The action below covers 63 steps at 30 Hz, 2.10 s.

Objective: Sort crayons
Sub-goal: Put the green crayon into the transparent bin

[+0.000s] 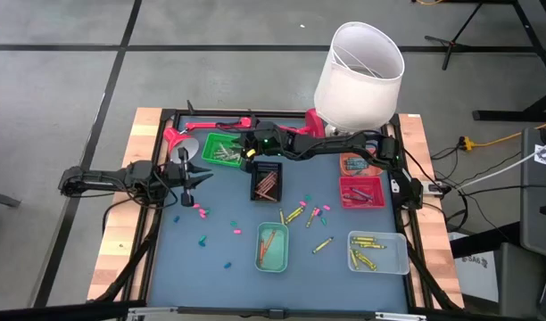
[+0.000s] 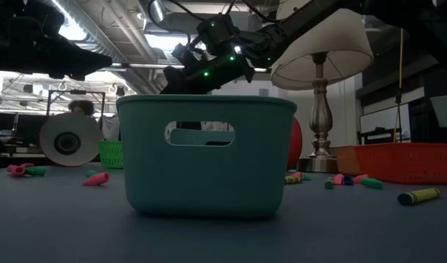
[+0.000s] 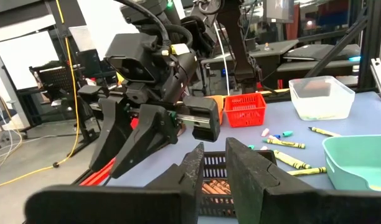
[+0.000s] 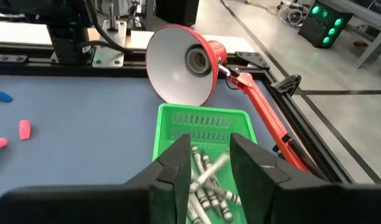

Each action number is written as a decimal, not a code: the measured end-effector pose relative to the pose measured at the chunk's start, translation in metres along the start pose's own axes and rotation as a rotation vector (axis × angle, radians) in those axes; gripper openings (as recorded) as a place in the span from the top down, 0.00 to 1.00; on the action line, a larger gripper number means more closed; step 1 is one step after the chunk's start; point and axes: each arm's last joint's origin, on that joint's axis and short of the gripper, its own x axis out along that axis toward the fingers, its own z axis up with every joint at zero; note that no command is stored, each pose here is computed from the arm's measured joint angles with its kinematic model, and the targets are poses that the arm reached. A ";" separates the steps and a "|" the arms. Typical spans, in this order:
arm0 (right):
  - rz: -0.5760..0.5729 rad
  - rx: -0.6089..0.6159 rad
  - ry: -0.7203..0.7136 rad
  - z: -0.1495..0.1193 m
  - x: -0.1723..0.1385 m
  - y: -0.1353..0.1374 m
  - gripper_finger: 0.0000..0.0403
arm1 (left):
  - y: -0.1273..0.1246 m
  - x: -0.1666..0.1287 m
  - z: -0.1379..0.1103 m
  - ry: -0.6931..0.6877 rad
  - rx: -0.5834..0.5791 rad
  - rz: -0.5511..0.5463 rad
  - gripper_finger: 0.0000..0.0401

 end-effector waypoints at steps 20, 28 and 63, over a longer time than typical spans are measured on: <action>0.395 -0.137 0.422 0.066 -0.141 0.063 0.73 | 0.000 0.000 0.000 -0.001 0.000 0.000 0.87; 0.602 -0.276 0.769 0.048 -0.196 0.132 0.73 | 0.000 0.000 0.000 0.000 0.000 0.000 0.87; 0.597 -0.409 0.849 -0.069 -0.181 0.155 0.73 | 0.000 0.000 0.000 -0.001 0.000 0.000 0.87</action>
